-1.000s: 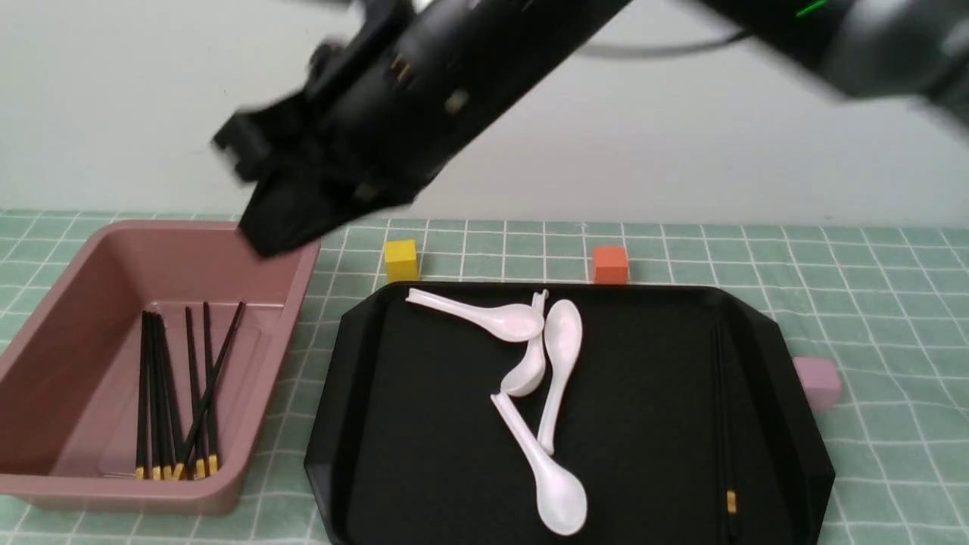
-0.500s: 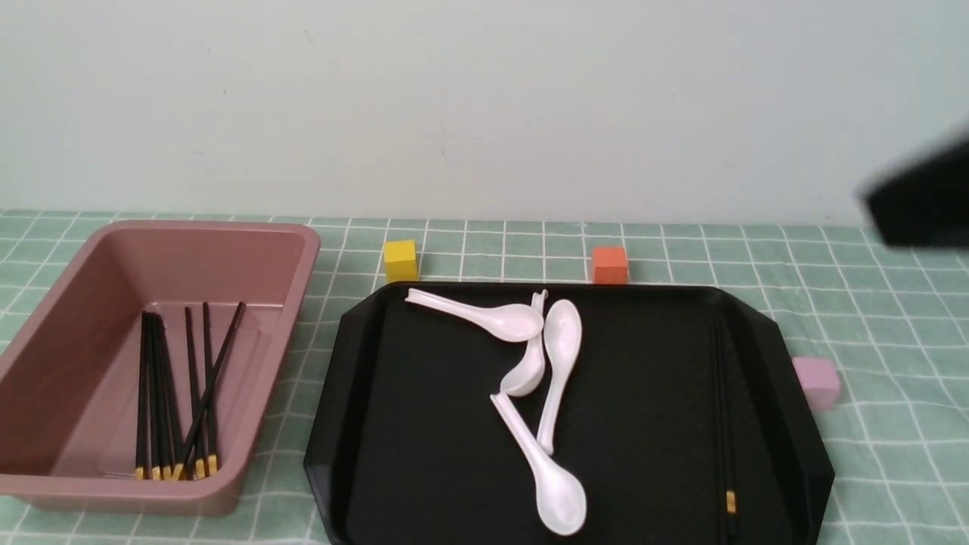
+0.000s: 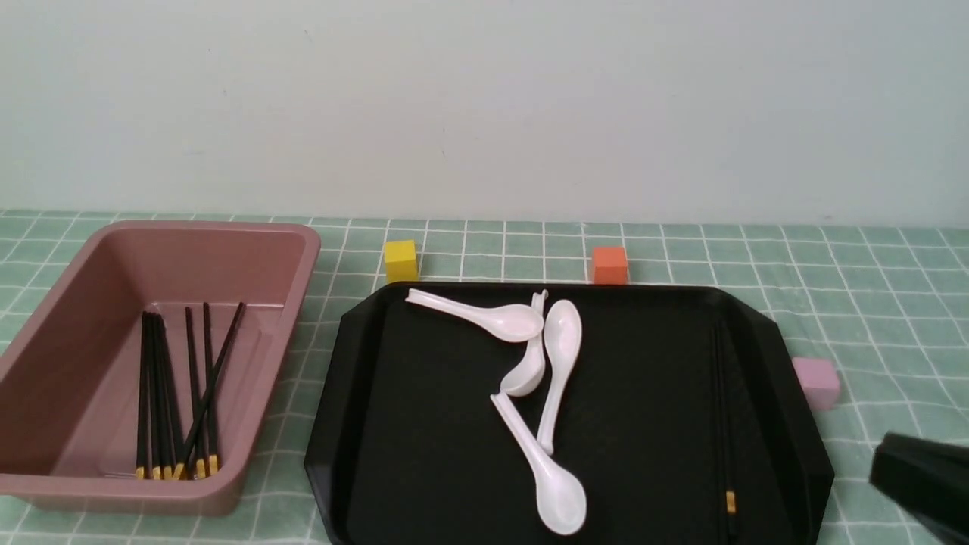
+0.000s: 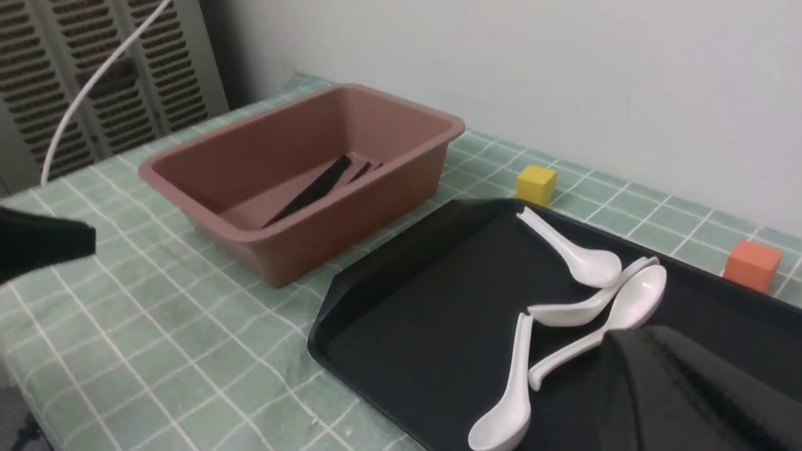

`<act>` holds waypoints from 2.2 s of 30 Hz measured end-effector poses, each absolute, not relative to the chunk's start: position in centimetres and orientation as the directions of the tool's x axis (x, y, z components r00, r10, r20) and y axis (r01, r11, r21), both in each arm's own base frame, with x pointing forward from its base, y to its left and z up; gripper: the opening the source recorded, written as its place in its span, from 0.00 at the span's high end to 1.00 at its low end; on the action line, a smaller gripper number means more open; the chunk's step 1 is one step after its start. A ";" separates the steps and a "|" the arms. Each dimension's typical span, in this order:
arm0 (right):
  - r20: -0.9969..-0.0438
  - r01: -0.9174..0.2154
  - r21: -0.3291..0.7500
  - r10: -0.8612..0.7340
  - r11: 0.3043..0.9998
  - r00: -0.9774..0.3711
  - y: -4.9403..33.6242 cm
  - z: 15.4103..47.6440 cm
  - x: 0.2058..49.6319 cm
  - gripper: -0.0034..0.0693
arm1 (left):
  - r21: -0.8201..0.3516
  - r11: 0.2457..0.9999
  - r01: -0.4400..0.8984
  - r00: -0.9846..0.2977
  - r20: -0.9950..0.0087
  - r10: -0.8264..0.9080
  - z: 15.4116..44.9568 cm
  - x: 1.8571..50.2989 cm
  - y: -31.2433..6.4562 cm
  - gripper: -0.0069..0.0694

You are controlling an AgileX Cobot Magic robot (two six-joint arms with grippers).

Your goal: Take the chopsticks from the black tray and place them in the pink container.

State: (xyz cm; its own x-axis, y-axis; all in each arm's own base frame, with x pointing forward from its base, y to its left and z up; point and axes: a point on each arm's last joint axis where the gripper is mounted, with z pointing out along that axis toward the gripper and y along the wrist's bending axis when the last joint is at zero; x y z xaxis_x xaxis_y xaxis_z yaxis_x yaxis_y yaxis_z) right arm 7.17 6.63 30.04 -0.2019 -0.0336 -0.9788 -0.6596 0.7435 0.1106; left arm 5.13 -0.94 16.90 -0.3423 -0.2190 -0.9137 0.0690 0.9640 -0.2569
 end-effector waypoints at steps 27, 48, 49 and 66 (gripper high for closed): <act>-0.978 -0.656 0.078 -0.069 0.750 -0.195 6.3 26.4 6.9 0.93 | -0.256 0.964 0.069 -0.342 -0.914 -0.218 16.9 5.1 -0.9 0.60; -0.983 -0.101 0.095 0.077 0.990 -0.167 0.6 18.5 5.5 0.90 | -0.256 0.964 0.069 -0.342 -0.914 -0.218 16.9 5.1 -0.9 0.60; -0.981 -0.096 0.095 0.076 0.991 -0.180 0.6 18.3 5.5 0.90 | -0.256 0.964 0.069 -0.342 -0.914 -0.218 16.9 5.1 -0.9 0.60; -0.956 -0.077 0.090 0.065 0.993 -0.287 0.5 17.5 5.3 0.88 | -0.256 0.964 0.069 -0.342 -0.914 -0.218 16.9 5.1 -0.9 0.60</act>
State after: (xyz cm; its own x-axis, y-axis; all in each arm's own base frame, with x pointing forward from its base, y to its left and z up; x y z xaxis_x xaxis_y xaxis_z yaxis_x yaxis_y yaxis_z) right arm 5.27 0.46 17.47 -0.2866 0.0649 -0.9558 -0.0765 0.9930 0.0904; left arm 5.13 -0.94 16.90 -0.3421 -0.2182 -0.9140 0.0689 0.9642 -0.2560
